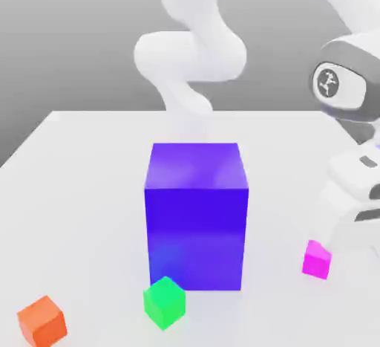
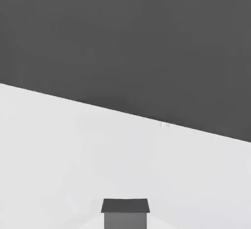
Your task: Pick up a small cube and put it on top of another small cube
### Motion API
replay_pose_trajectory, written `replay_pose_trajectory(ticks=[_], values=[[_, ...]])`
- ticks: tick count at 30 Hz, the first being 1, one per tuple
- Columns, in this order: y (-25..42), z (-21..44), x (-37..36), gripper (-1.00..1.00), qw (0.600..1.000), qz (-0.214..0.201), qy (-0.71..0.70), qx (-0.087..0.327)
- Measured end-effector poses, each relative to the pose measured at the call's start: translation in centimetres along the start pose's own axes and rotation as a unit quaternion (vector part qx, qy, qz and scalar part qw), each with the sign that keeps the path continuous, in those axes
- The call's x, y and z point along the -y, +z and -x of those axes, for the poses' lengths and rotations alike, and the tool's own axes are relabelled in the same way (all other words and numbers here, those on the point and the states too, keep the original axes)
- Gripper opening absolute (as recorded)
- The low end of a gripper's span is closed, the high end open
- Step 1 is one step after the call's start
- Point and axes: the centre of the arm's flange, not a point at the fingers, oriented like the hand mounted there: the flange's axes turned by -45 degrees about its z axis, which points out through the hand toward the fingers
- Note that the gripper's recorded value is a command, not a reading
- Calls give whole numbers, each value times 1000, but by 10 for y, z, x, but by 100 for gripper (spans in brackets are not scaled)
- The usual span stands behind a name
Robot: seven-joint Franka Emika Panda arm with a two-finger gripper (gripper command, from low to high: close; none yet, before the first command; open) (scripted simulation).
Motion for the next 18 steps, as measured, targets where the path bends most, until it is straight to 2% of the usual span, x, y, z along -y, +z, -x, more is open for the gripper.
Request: replay_pose_trajectory(ticks=[6, 9, 10, 16, 18], values=[[69, -28, 62, -100, 981, -1, -195, -2], [116, -32, 70, -100, 976, -1, -219, -2], [132, -32, 71, 100, 975, -1, -221, -2], [139, -31, 71, 100, 975, -1, -223, -2], [123, -32, 71, 100, 975, -1, -223, -2]])
